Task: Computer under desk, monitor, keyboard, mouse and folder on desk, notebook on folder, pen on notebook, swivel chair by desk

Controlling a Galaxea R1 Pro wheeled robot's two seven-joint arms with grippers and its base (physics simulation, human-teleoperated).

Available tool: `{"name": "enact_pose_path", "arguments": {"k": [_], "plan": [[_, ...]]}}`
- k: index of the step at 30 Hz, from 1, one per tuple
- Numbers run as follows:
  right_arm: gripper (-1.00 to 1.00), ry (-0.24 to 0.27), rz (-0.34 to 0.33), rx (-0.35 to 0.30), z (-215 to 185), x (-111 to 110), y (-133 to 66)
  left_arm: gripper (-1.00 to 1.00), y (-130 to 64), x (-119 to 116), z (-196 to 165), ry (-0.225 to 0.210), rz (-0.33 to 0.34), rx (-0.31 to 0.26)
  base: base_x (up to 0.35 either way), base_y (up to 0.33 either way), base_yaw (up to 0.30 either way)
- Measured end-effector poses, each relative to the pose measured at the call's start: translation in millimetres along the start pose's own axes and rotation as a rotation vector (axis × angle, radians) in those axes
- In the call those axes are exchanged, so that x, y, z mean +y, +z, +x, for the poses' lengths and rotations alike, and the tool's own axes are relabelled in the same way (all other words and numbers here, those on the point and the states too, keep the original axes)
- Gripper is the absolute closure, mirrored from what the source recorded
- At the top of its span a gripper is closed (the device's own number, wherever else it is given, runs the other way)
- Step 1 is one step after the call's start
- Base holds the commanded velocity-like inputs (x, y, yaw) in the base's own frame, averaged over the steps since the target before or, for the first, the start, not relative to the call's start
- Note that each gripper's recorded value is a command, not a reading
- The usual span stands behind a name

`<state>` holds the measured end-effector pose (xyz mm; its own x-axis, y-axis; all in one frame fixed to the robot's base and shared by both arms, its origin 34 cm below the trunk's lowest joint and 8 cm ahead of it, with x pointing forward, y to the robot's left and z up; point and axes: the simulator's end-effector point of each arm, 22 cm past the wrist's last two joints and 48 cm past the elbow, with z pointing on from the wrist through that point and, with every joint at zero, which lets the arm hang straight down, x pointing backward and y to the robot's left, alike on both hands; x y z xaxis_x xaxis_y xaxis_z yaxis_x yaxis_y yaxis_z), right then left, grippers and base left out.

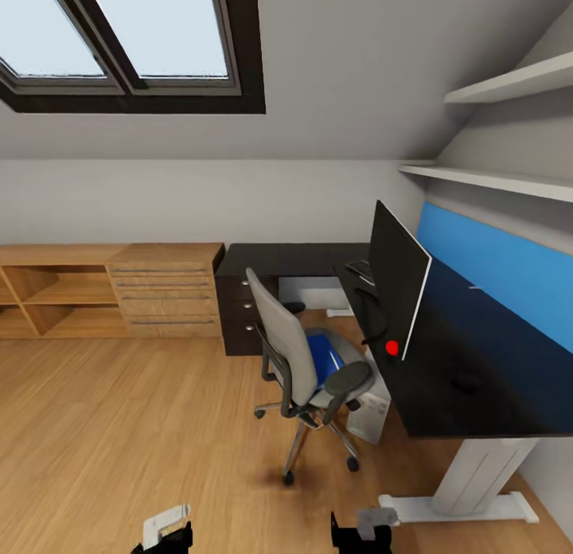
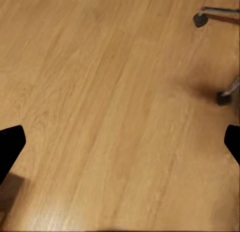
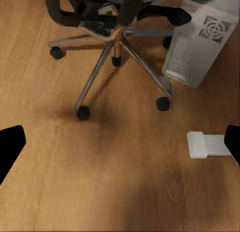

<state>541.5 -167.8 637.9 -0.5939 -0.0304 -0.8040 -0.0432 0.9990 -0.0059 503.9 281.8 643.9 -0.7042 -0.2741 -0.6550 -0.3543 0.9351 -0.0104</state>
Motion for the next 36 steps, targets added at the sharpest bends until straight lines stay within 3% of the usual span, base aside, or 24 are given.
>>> {"name": "enact_pose_path", "arguments": {"k": [4,9,12,18,25,31,36], "plan": [[-1.0,-0.004,-0.009,-0.016,-62.0,11.3,37.9,-1.0,8.4,-37.2,-88.3,-0.017,0.046,-0.072,0.0,0.0,0.0],[-1.0,-0.02,-0.008,0.017,-104.0,13.0,64.8,-1.0,13.1,-66.5,-161.1,-0.023,0.089,-0.119,0.0,0.0,0.0],[-1.0,-0.03,-0.003,0.047,-126.0,11.1,76.9,-1.0,13.3,-76.9,-179.4,-0.022,0.106,-0.119,0.0,0.0,0.0],[-1.0,-0.027,0.009,0.072,-166.5,4.3,89.1,-1.0,-0.5,-95.5,-217.7,-0.049,0.148,-0.19,0.0,0.0,0.0],[-1.0,0.015,0.001,0.084,-164.1,5.6,95.7,-1.0,1.0,-98.4,-223.7,-0.056,0.157,-0.217,0.0,0.0,0.0],[-1.0,0.024,-0.003,0.081,-147.8,7.8,102.4,-1.0,14.3,-97.2,-206.6,-0.049,0.151,-0.193,0.0,0.0,0.0],[-1.0,0.031,-0.005,0.039,-144.1,8.9,108.0,-1.0,23.2,-97.0,-195.3,-0.045,0.148,-0.179,0.0,0.0,0.0]]}}
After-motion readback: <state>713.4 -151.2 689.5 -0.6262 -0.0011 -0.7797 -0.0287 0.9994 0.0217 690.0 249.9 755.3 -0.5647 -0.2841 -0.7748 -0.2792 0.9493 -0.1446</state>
